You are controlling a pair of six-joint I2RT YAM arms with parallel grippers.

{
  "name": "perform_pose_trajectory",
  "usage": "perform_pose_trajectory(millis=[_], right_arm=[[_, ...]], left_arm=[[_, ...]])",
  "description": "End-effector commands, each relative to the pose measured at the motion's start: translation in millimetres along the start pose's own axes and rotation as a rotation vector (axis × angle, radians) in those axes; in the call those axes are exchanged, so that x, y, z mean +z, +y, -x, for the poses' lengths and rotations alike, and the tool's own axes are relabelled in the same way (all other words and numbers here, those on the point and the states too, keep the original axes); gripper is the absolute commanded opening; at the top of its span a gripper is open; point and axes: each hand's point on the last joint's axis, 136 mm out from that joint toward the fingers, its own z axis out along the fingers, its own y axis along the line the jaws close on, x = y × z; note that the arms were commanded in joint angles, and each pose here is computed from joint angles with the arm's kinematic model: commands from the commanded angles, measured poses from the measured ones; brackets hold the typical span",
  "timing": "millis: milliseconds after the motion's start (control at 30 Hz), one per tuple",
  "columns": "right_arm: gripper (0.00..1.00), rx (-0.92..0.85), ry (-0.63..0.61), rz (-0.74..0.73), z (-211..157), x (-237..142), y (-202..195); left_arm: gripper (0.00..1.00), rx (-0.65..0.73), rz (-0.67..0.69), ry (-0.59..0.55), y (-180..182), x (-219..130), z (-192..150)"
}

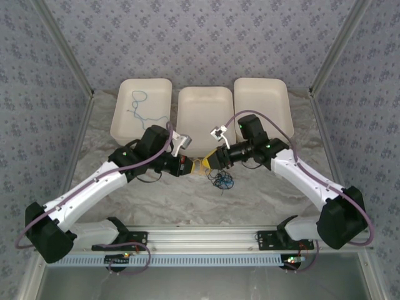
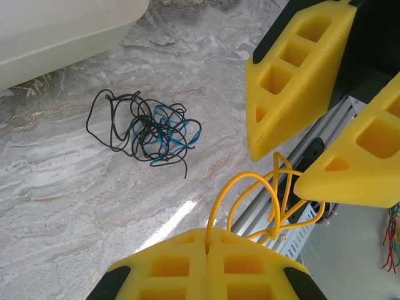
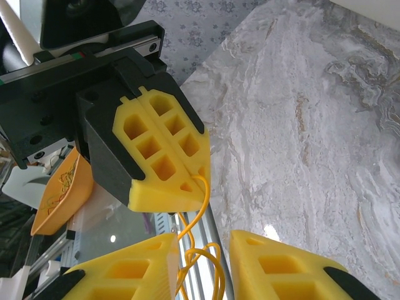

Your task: Untangle the cables

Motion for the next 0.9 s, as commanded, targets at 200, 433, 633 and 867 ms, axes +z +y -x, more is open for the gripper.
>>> perform_pose_trajectory(millis=[200,433,633,867], right_arm=[[0.05,-0.001,-0.018,0.019,7,2,4],[0.00,0.013,-0.124,-0.095,22,-17,-11],[0.00,0.053,-0.361,-0.291,48,-57,-31],[0.00,0.141,-0.630,-0.450,61,-84,-48]], left_arm=[[0.00,0.027,-0.016,-0.038,-7,-6,12],[0.00,-0.010,0.067,-0.078,10,-11,18],[0.00,-0.157,0.182,-0.211,39,-17,31],[0.00,-0.199,0.249,-0.228,54,-14,33]])
